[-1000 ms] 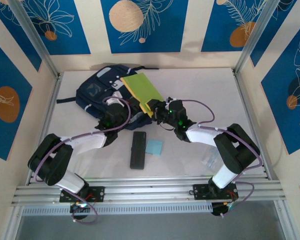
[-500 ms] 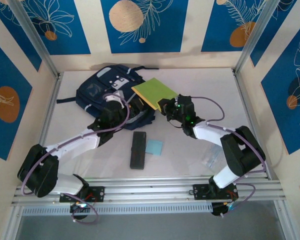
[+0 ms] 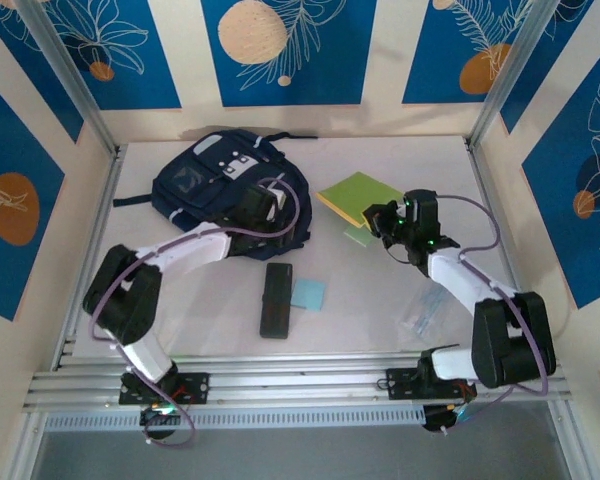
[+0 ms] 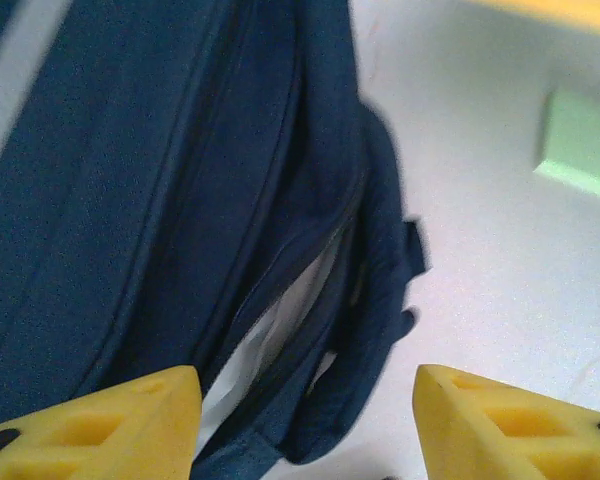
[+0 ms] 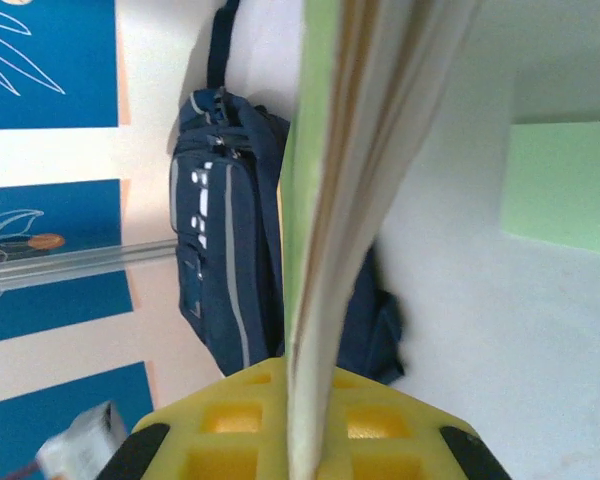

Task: Pack the student bag
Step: Open the student bag at the top-left of the table.

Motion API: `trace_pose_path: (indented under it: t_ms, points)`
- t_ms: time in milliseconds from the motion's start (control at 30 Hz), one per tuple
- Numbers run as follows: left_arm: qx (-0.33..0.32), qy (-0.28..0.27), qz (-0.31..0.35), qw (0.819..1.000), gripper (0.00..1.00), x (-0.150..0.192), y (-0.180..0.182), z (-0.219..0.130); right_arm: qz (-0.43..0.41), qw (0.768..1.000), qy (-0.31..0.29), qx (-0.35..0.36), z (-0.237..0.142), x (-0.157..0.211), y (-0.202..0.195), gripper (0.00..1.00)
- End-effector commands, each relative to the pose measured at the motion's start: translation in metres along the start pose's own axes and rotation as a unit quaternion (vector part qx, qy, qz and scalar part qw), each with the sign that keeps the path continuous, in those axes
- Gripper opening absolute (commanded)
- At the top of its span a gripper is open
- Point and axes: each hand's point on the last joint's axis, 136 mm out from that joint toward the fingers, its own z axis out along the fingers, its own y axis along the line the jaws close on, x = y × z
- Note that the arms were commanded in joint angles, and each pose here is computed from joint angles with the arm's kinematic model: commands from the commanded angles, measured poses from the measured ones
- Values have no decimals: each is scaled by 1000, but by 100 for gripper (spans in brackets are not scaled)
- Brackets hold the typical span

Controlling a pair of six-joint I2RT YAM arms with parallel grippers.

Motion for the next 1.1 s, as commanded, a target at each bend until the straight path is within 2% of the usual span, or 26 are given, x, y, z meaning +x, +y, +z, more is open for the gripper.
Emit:
trace_pose_path:
  t_ms: [0, 200, 500, 633, 800, 1000, 1033, 1067]
  points:
    - [-13, 46, 29, 998, 57, 11, 11, 8, -46, 999, 14, 0, -21, 9, 1, 0]
    - [-53, 61, 20, 996, 55, 12, 35, 20, -66, 998, -9, 7, -46, 7, -2, 0]
    - [-36, 33, 39, 998, 61, -19, 24, -13, -68, 997, -27, 3, -59, 3, 0, 0]
    - [-55, 48, 55, 996, 60, -14, 32, -7, -62, 998, -20, 1, -55, 4, -1, 0]
    - [-19, 85, 51, 995, 54, 6, 22, 13, -61, 998, -20, 3, -54, 4, -4, 0]
    - [-28, 109, 59, 992, 43, 20, 28, 29, -60, 998, -24, 4, -55, 3, -4, 0]
    - [-32, 111, 60, 992, 35, 21, 29, 31, -60, 998, -24, 4, -55, 3, -4, 0]
    - [-35, 112, 60, 991, 23, 21, 31, 33, -62, 998, -23, 2, -55, 3, -3, 0]
